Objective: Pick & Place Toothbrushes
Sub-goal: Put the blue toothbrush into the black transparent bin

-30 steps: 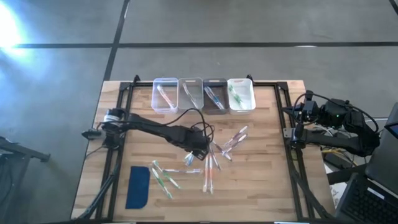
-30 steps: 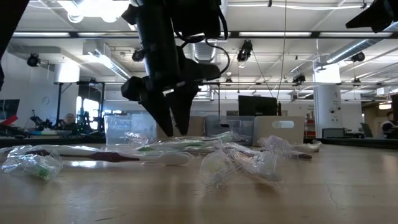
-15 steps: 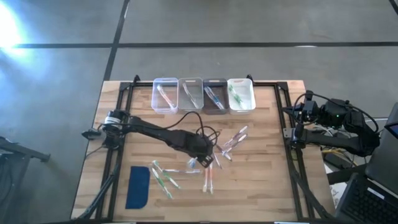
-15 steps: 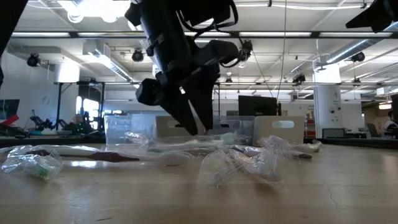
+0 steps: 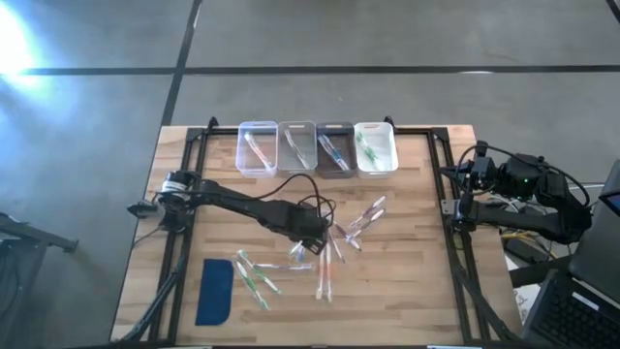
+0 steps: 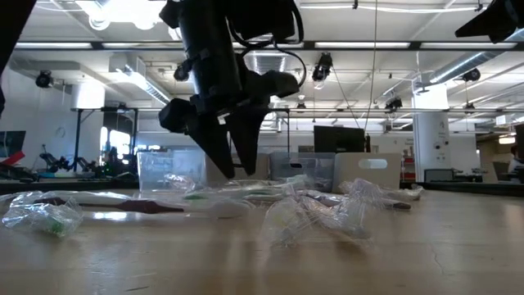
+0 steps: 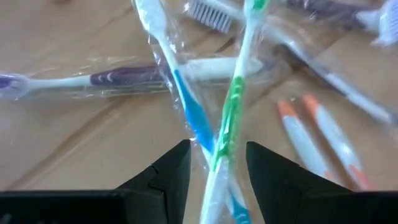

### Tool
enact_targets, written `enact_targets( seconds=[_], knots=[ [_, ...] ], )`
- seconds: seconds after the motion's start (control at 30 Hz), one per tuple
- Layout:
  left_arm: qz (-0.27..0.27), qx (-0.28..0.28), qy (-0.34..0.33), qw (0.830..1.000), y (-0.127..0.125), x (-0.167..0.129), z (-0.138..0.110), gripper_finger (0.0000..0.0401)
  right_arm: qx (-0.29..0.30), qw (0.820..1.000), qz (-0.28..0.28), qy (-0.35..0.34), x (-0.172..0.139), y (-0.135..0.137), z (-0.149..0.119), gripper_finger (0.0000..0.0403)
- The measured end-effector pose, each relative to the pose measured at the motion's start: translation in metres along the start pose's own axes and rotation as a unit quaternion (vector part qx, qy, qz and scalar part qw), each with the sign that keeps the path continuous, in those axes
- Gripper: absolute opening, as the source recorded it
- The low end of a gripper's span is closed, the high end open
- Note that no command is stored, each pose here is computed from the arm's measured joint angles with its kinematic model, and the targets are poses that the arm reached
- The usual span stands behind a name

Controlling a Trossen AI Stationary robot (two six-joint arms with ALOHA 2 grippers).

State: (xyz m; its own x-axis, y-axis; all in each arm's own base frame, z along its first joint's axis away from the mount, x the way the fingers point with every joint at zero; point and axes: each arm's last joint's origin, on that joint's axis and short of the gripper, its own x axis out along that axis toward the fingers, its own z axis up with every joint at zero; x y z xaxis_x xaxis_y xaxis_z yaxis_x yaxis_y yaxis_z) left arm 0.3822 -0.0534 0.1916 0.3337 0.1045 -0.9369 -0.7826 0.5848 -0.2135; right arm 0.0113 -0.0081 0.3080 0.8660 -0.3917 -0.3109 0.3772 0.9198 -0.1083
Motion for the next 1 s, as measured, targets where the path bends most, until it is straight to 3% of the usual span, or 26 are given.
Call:
enact_targets(
  seconds=[0.23,1.0],
  knots=[
    [0.025,-0.044,-0.021,0.999,0.01,0.005,0.008,0.0161,-0.001,1.0,0.0,0.0,0.0,0.0,0.0,0.0008],
    [-0.011,-0.099,-0.045,0.994,0.028,0.038,-0.001,0.016,0.0,1.0,0.0,0.0,0.0,0.0,0.0,0.0008]
  ],
)
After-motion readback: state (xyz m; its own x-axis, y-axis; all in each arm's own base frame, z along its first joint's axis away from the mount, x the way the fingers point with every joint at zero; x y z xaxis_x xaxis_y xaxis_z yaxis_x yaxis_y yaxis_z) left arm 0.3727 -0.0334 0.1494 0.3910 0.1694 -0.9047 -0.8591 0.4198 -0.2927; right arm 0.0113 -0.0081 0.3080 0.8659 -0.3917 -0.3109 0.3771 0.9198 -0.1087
